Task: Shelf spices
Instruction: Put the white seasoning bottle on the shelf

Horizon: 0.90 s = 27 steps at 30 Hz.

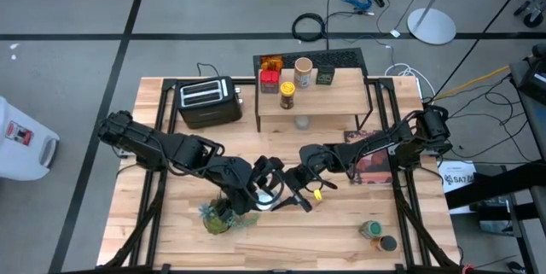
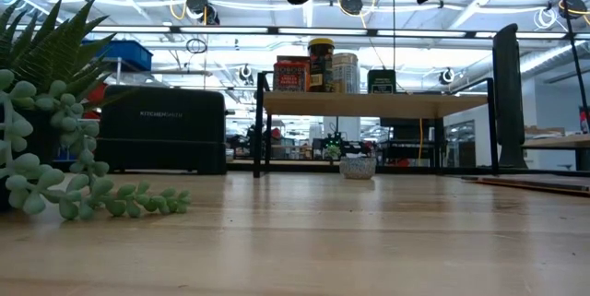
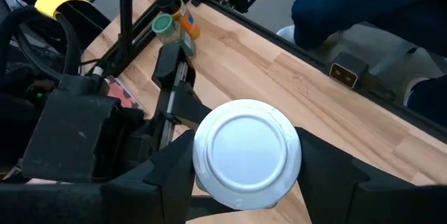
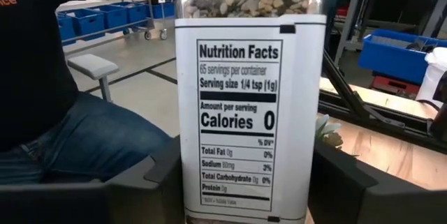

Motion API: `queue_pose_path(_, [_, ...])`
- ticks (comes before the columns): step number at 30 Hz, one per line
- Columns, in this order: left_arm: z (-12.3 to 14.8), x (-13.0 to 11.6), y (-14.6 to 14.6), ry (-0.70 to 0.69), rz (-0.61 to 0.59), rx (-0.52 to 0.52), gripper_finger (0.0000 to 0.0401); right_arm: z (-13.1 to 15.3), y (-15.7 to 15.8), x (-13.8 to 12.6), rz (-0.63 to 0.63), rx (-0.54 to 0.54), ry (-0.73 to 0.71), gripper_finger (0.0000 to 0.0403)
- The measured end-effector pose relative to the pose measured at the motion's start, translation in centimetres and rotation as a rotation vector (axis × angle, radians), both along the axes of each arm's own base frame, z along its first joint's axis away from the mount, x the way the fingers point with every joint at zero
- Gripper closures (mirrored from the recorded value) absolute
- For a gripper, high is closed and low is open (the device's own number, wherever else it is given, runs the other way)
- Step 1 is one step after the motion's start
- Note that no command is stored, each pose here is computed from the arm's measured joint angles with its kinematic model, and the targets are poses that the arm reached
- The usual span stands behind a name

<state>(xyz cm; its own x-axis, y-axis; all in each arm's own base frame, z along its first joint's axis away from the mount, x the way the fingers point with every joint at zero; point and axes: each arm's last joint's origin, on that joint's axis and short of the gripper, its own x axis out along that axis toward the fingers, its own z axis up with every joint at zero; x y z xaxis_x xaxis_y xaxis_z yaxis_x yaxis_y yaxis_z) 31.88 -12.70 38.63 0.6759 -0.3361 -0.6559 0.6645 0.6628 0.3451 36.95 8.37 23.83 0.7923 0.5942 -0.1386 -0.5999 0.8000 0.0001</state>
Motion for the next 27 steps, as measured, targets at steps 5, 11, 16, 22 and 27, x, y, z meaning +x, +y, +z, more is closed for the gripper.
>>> queue_pose_path(5, [0.01, 0.01, -0.02, -0.002, 0.001, -0.003, 0.0191, -0.01, 0.3, -0.06, 0.002, -0.01, -0.006, 0.0202])
queue_pose_path(11, [-0.01, 0.02, 0.01, -0.003, 0.011, 0.006, 0.0191, -0.02, 0.41, -0.09, 0.003, -0.018, -0.01, 0.0215])
queue_pose_path(16, [-0.05, 0.03, 0.05, -0.005, 0.028, 0.021, 0.0158, -0.05, 0.42, -0.09, 0.005, -0.018, -0.007, 0.0216])
queue_pose_path(22, [-0.08, 0.05, 0.19, -0.002, 0.074, 0.027, 0.0134, -0.11, 0.45, -0.11, 0.009, -0.023, -0.006, 0.0217])
queue_pose_path(27, [-0.14, 0.01, 0.24, 0.016, 0.11, 0.007, 0.0132, -0.11, 0.44, -0.09, -0.005, -0.038, -0.015, 0.0217])
